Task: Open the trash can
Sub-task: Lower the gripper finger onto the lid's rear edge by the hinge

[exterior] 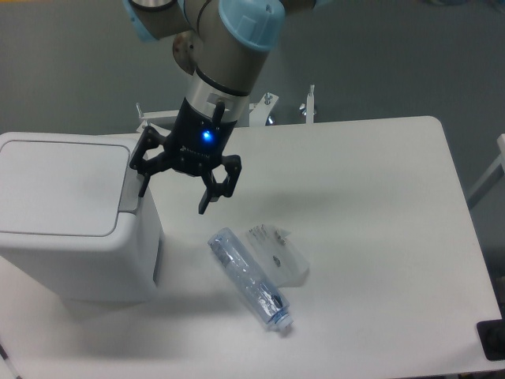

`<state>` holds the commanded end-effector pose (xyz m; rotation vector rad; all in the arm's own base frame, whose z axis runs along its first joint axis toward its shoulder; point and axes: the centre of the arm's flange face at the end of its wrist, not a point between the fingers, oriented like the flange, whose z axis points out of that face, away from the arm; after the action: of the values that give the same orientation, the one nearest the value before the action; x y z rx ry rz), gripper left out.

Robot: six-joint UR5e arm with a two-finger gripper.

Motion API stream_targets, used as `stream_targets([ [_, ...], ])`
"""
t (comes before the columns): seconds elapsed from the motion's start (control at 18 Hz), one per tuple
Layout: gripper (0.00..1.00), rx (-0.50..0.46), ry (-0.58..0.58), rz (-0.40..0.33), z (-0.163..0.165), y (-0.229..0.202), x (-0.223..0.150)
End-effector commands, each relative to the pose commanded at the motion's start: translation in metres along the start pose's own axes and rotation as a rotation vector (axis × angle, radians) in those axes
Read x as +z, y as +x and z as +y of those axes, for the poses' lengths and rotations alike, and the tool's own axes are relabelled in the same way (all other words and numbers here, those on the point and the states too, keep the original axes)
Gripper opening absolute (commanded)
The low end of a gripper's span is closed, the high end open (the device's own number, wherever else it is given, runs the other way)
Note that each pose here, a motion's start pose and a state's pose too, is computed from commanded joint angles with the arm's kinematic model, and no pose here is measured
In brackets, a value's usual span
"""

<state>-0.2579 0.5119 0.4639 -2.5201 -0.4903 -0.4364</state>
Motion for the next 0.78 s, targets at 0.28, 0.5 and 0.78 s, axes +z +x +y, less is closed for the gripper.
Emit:
stream_targets([
  [0.28,1.0,0.006,-0.005,0.008,-0.0001,0.006,0.0023],
  [0.5,1.0,0.005,-0.006,0.01,-0.0002,0.0051,0.0039],
  [0.78,1.0,0.005,-0.009,0.01,-0.0004,0.0047,0.0057],
])
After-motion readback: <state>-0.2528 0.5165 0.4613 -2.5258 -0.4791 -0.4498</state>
